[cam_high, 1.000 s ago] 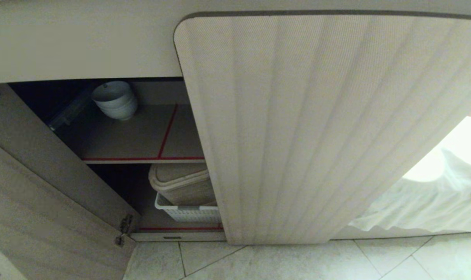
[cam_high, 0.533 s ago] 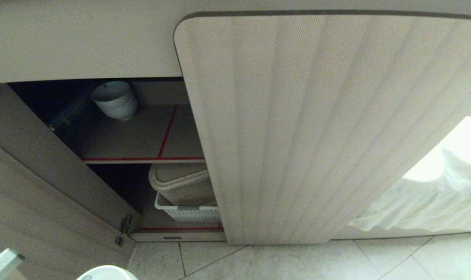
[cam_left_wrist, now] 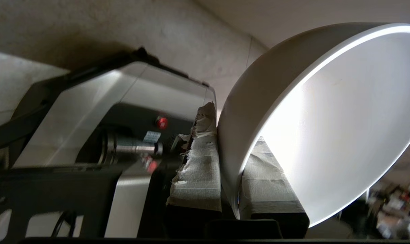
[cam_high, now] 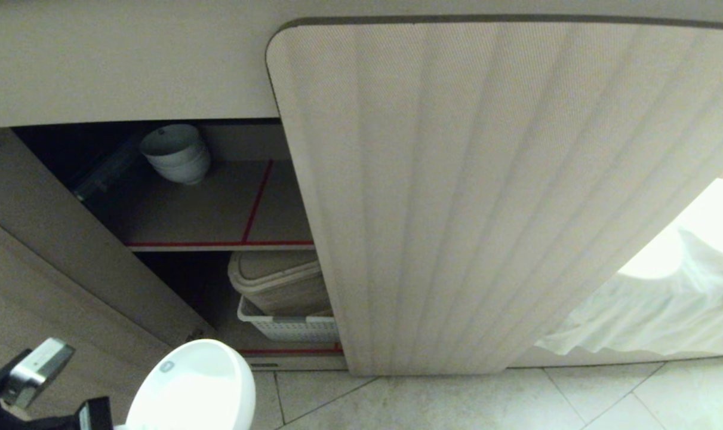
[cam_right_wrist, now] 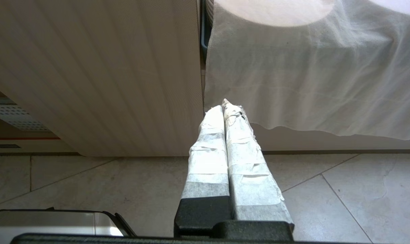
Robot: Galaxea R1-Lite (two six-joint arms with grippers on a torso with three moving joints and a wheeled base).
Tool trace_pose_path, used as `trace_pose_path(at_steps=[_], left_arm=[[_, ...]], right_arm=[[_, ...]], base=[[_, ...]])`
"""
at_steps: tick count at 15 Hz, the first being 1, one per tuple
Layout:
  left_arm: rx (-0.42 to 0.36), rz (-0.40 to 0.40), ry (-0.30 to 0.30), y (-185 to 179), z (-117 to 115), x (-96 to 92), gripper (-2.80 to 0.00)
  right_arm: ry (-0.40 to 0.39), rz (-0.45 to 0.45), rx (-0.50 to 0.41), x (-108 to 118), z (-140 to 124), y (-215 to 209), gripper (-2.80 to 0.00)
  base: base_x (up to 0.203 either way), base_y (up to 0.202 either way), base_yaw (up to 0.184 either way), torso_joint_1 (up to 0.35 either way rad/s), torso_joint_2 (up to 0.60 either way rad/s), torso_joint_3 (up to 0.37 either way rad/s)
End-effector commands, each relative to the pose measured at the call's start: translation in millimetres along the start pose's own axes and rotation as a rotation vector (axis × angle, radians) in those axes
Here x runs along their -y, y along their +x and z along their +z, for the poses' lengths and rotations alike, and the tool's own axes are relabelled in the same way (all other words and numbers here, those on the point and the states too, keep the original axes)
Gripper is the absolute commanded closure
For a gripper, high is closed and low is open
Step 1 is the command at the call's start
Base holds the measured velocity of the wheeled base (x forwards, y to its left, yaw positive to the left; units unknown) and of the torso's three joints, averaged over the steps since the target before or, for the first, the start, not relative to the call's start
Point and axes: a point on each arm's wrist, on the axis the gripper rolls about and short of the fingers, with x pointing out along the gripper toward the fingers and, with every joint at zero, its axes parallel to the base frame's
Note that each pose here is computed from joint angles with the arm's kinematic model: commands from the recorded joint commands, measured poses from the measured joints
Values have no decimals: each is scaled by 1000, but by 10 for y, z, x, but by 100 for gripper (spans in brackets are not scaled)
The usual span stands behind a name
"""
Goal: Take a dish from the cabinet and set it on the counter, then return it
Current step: Put it back into the cabinet
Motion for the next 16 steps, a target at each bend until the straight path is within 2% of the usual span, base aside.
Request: trace_pose_path(at_steps=[1,4,8,11,13,16], left_arm=[[0,35,-34,93,68,5,0],[-61,0,-31,102,54,8,0],[-88,11,-33,189,92,26,0],[-22,34,-44,299,246,22,0],[27,73,-18,320,345,-29,0],[59,111,-26,368,464,-36,0]], right_arm=[[0,1,1,0,1,0,0],[0,0,0,0,-1,0,0],[0,1,1,0,0,0,0],[0,0,0,0,0,0,0],[0,1,0,0,-1,0,0],[0,-1,1,0,1,0,0]], base=[[0,0,0,0,0,0],[0,0,0,0,0,0],[0,0,0,0,0,0],[0,0,0,0,0,0],[0,0,0,0,0,0],[0,0,0,0,0,0]])
